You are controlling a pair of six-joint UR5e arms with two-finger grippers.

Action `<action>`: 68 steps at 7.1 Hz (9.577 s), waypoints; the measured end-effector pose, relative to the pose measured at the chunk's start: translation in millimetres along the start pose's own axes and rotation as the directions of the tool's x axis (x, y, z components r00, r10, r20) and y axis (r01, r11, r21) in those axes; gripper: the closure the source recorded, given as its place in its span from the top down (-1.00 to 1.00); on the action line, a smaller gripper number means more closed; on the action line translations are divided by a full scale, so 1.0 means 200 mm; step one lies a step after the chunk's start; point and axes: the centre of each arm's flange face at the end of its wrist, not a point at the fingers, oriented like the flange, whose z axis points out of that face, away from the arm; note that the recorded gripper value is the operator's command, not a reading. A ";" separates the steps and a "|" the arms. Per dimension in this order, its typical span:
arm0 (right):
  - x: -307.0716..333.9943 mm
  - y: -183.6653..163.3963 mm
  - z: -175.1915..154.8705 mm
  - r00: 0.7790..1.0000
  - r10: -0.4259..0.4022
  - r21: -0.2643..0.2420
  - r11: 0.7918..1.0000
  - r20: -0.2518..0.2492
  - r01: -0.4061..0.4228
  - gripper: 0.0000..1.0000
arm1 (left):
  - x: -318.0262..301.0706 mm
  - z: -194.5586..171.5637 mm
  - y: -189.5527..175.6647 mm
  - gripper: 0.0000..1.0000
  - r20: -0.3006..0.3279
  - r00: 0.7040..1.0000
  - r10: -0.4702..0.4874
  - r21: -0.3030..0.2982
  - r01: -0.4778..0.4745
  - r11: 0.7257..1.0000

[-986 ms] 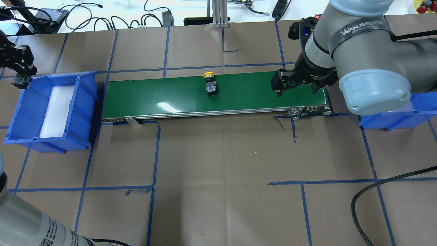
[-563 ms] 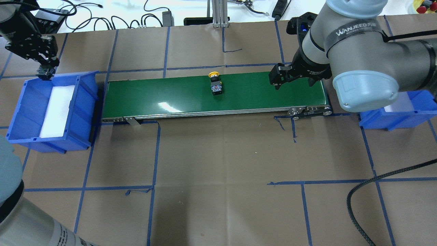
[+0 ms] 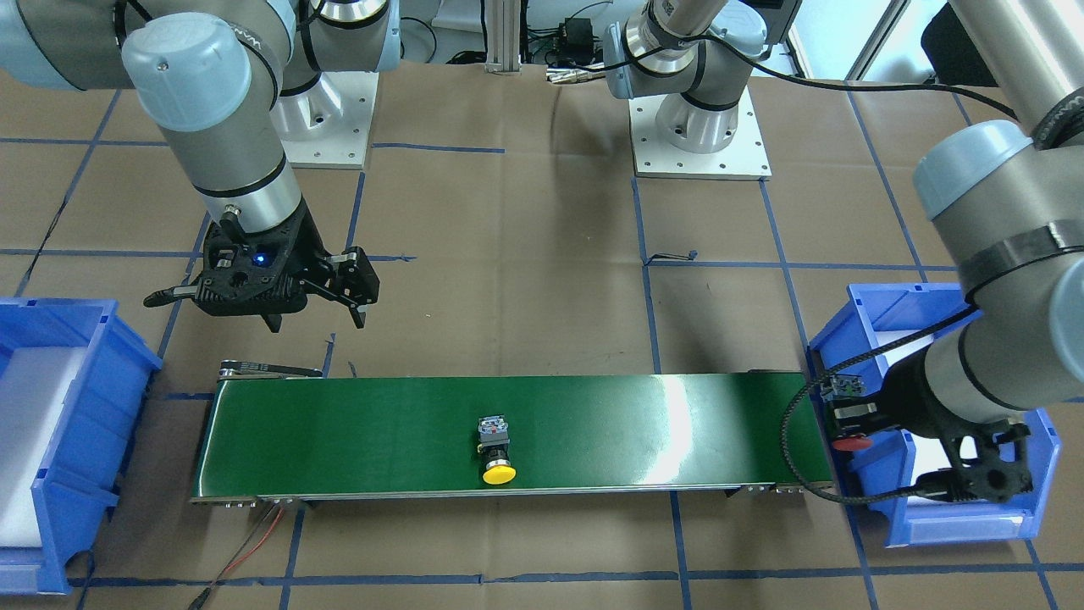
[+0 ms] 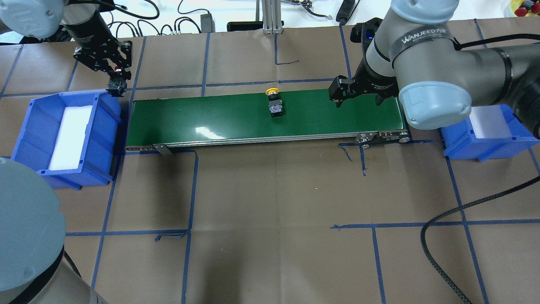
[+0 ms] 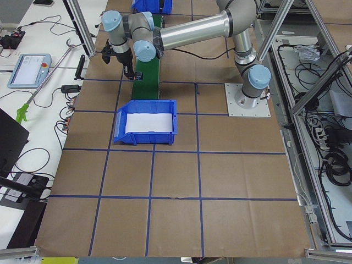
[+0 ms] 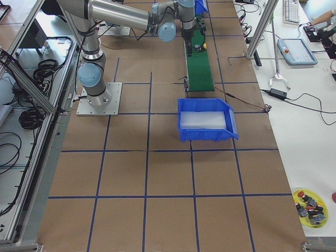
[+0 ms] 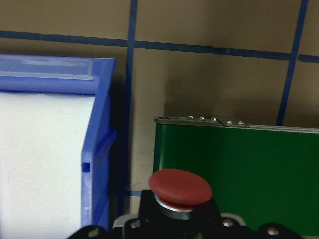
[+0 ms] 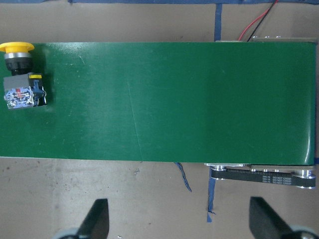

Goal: Transport two buttons from left to right
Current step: 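Place the red button on the conveyor while the right gripper descends, then grasp the yellow button with the right gripper and lift it, then lower the yellow button into the far blue bin and open the right gripper, then move the right gripper back over the conveyor toward the red button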

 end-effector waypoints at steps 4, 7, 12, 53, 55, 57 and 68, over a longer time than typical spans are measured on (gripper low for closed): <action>0.00 -0.02 0.03 1.000 0.015 -0.005 1.000 0.000 -0.015 0.99 | 0.08 0.34 0.05 -0.97 -0.001 0.999 -0.035 0.036 0.035 0.999; 0.01 -0.09 0.15 1.000 0.016 0.006 1.000 0.005 -0.016 0.99 | 0.11 0.47 0.06 -0.56 0.002 0.999 -0.037 0.047 0.037 0.998; 0.00 -0.11 0.17 0.999 0.017 0.012 1.000 0.027 -0.017 0.99 | 0.14 0.53 0.12 1.00 -0.010 0.994 -0.106 0.031 0.106 0.994; 1.96 0.03 0.65 1.000 -0.025 -0.235 0.972 0.006 0.025 -0.78 | 0.45 -0.52 0.75 1.00 0.015 0.996 0.090 0.135 -0.091 0.987; 1.96 0.03 0.68 1.000 -0.023 -0.244 0.970 0.013 0.025 0.43 | 0.45 -0.52 0.75 1.00 0.013 0.996 0.090 0.135 -0.091 0.987; 1.96 0.02 0.68 1.000 -0.016 -0.230 0.973 0.021 0.020 0.66 | 0.45 -0.52 0.75 1.00 0.013 0.996 0.090 0.135 -0.091 0.987; 1.34 -0.36 -0.34 0.998 -0.001 -0.101 0.995 -0.068 -0.006 0.99 | 0.45 -0.52 0.75 1.00 0.010 0.996 0.088 0.138 -0.088 0.987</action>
